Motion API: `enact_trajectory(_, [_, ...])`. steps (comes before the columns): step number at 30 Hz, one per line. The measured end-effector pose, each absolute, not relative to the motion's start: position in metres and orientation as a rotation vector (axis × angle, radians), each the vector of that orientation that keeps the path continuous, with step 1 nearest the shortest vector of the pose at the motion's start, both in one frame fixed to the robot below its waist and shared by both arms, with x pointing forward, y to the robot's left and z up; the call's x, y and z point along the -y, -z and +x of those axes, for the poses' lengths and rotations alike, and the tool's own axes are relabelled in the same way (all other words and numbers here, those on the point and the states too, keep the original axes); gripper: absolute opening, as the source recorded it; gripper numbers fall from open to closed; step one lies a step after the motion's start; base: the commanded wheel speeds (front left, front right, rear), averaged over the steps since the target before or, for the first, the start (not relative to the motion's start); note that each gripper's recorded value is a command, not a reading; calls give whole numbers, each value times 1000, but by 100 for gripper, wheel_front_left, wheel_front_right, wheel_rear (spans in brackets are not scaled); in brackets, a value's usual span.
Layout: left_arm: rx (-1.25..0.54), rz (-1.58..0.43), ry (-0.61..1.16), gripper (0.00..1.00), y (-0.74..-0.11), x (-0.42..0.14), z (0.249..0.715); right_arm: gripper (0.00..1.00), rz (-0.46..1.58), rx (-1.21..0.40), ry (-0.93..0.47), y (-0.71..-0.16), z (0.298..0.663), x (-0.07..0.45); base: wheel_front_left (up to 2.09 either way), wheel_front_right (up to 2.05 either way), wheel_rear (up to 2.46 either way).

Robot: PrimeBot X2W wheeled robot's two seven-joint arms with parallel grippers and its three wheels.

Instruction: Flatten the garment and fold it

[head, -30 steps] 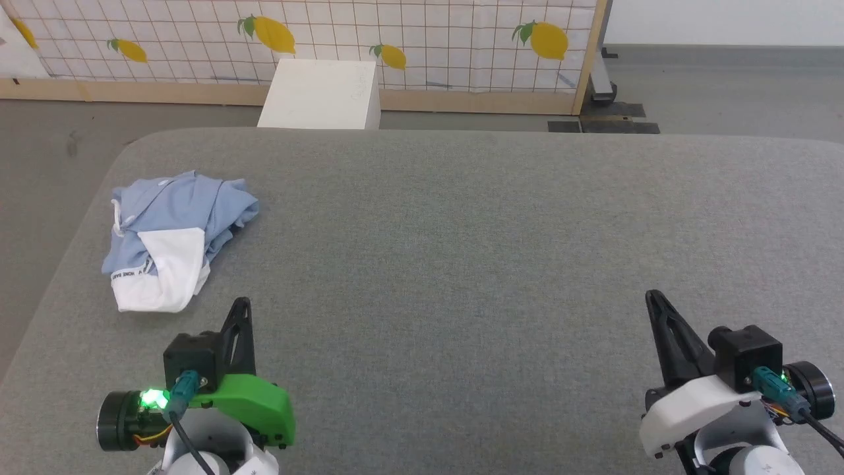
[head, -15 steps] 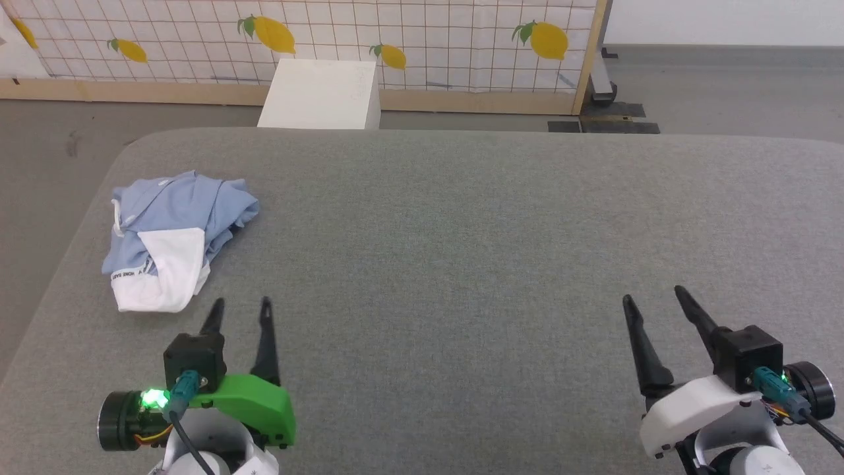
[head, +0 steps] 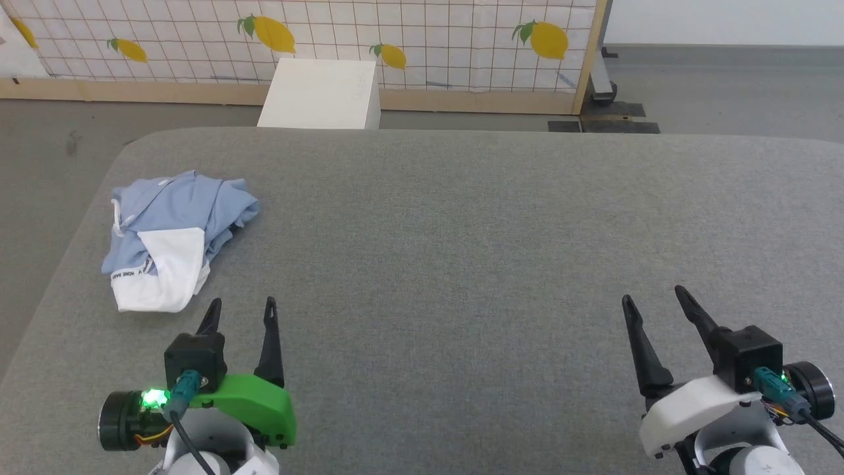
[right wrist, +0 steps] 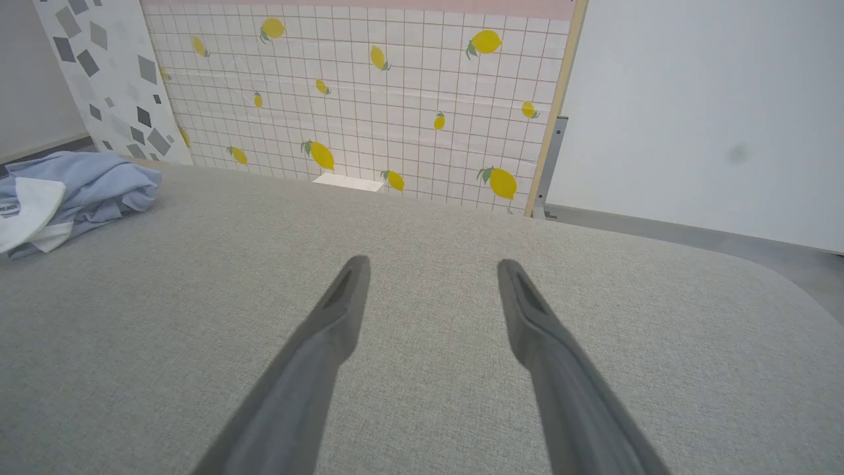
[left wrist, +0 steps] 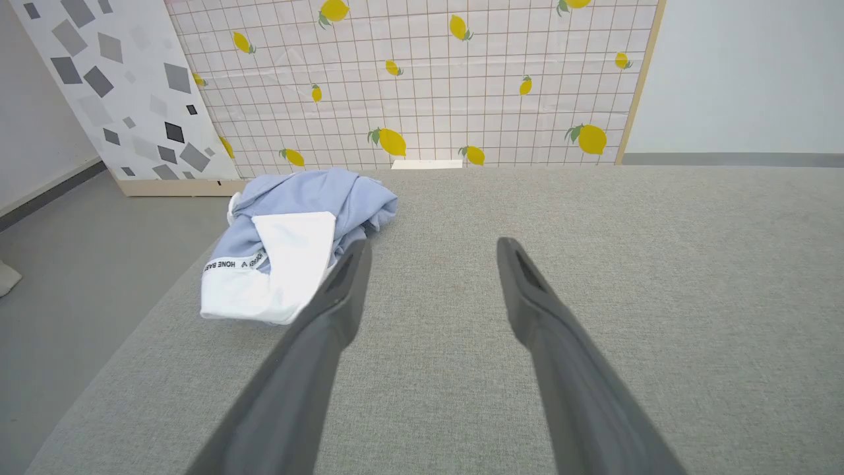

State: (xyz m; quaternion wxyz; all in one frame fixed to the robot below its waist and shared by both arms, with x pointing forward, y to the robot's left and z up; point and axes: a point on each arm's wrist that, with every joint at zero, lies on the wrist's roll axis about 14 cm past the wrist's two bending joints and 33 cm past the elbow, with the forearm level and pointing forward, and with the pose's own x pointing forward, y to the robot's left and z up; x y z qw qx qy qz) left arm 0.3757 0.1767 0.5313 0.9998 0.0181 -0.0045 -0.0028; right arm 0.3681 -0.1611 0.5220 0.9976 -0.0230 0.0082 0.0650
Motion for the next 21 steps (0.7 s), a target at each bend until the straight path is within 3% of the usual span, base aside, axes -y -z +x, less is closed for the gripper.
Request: enact_trajectory(21, [-2,31,12,100,-529,-175,376,100,-42,-13,-133,-522,369,160,0,0,0])
